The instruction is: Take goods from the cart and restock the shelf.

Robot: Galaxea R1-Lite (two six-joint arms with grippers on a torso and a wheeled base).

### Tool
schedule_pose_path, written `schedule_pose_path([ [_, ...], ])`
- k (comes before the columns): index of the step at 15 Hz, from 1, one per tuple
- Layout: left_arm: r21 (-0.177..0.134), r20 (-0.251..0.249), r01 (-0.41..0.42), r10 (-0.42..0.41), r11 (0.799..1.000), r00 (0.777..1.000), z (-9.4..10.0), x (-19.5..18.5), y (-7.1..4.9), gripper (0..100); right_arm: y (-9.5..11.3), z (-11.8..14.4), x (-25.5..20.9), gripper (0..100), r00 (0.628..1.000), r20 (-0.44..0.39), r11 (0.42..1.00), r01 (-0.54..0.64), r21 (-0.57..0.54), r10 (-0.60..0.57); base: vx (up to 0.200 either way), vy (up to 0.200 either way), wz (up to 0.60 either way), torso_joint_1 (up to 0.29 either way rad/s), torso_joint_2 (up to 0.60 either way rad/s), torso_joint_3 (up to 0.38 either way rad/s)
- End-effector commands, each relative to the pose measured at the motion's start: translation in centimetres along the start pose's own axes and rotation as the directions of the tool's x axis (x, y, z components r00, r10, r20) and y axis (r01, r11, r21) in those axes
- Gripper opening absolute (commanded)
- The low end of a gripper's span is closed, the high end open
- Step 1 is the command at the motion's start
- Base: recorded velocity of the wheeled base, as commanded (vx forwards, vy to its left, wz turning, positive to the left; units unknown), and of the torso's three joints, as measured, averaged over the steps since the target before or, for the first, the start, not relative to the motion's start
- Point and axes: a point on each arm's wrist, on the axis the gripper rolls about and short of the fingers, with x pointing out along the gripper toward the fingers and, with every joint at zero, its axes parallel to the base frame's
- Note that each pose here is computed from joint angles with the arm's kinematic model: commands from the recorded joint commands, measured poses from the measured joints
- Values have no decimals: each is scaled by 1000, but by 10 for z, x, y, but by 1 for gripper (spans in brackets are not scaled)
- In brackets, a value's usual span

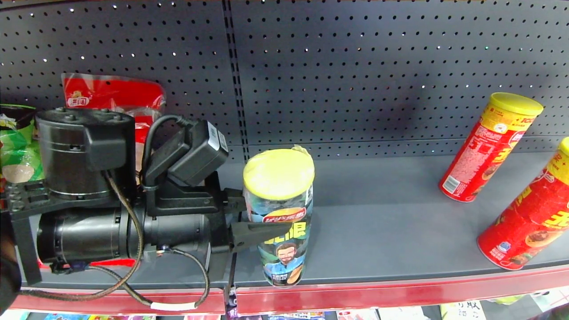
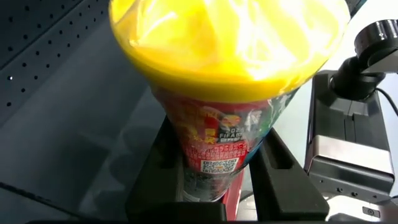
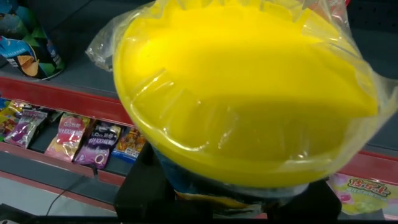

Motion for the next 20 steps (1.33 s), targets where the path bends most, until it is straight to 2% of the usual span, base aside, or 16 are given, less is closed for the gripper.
schedule_pose_path([
  [1,-3,-7,1,-1,1000,1000,-2,1,0,100,-1,3,2,0,1000,-10,1000,-17,1,17,0,0,0,0,0,0],
  [4,-9,-13,-1,1,1000,1000,-4,-1,-1,100,-3,19,11,0,994,-29,994,-108,-8,108,0,0,0,0,0,0],
  [7,-19,-37,-24,23,1000,999,-14,-9,-7,100,-5,47,33,0,967,-74,969,-246,-36,243,0,0,0,0,0,0],
  [10,-51,-87,-105,100,993,991,-38,-37,-21,100,2,74,73,0,920,-152,927,-371,-45,361,0,0,0,0,0,0],
  [12,-57,-101,-142,136,988,986,-50,-55,-32,100,7,89,96,0,902,-182,914,-404,-38,391,0,0,0,0,0,0],
  [14,-80,-97,-199,191,977,977,-59,-74,-44,100,17,109,128,0,869,-206,884,-466,-30,451,0,0,0,0,0,0],
  [15,-89,-91,-222,214,971,972,-60,-79,-47,100,21,114,142,0,859,-220,877,-479,-29,462,0,0,0,0,0,0],
  [17,-86,-86,-251,244,964,966,-60,-86,-51,100,31,123,166,0,841,-237,862,-506,-27,487,0,0,0,0,0,0],
  [20,-88,-98,-261,253,961,963,-60,-94,-56,100,47,128,214,0,841,-205,851,-522,-60,501,0,0,0,0,0,0],
])
